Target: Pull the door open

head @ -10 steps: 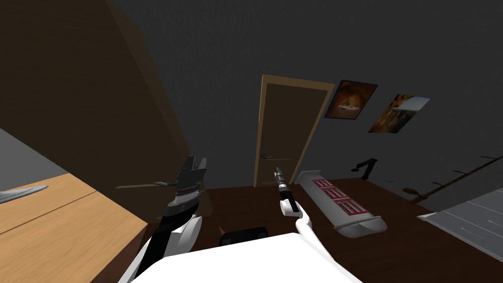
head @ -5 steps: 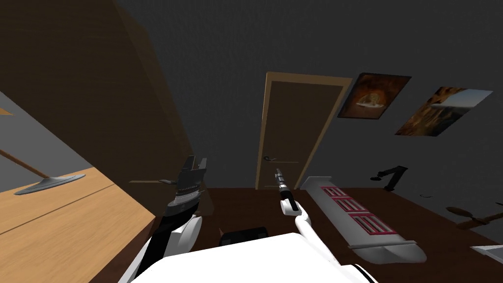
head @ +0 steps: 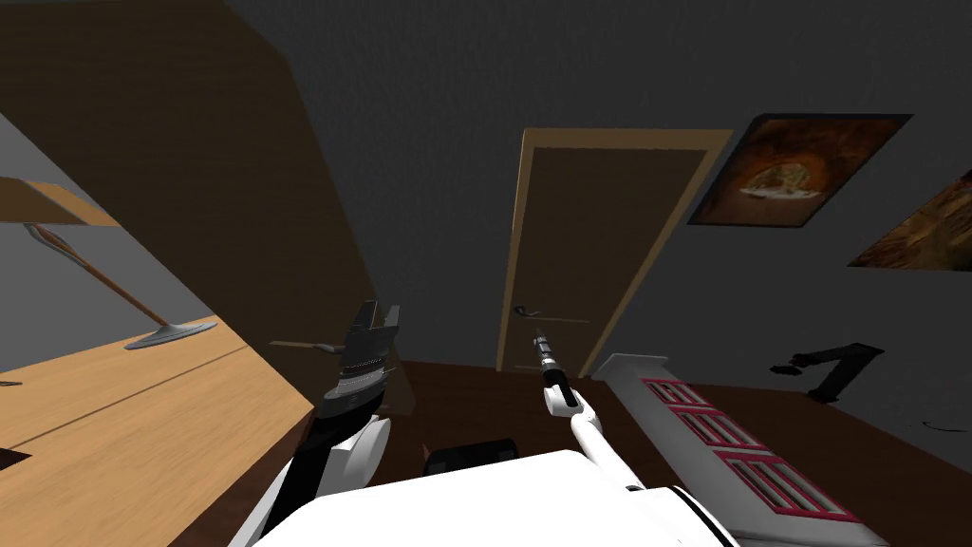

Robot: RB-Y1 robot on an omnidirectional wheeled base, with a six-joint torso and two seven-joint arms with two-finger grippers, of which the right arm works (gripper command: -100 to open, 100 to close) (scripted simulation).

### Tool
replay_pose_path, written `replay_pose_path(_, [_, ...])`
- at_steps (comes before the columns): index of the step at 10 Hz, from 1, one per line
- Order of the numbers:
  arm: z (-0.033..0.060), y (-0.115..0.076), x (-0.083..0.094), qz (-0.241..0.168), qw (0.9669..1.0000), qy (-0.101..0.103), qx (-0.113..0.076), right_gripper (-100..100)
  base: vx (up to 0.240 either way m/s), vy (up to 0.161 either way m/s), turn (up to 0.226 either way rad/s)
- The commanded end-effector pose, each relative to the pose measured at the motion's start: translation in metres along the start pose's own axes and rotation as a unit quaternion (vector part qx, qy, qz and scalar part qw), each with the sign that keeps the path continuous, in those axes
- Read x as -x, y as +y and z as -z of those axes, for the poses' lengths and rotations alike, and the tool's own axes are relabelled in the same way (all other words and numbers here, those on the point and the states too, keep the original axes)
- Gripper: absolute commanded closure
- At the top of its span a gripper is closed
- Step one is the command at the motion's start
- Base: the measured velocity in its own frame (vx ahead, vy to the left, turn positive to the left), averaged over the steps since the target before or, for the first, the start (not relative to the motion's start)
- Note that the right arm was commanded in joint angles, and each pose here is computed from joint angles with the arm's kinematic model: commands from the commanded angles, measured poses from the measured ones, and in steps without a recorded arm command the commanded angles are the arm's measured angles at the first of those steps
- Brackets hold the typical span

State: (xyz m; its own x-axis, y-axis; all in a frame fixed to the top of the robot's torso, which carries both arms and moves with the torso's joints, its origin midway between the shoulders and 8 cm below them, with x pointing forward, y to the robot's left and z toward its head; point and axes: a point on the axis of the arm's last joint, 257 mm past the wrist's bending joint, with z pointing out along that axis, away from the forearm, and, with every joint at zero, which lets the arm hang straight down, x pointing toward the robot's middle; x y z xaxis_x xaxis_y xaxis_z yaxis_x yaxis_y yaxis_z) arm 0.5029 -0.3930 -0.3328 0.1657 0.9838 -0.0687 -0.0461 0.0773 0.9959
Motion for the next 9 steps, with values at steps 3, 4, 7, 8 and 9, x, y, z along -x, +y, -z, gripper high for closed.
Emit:
replay_pose_path(3, [-0.0030,-0.011,0.007,0.008,0.9999,-0.005,-0.014,-100,0.044,-0.040,0.053])
replay_pose_path(4, [-0.0035,-0.016,0.010,0.011,0.9997,-0.007,-0.020,-100,0.050,-0.040,0.106])
replay_pose_path(7, [0.0004,-0.021,0.026,0.013,0.9995,-0.017,-0.024,-100,0.079,-0.039,0.101])
replay_pose_path(8, [0.0021,-0.021,0.030,0.013,0.9994,-0.019,-0.024,-100,0.200,-0.015,0.109])
replay_pose_path(9, [0.0058,-0.023,0.040,0.013,0.9993,-0.025,-0.025,-100,0.192,0.004,0.110])
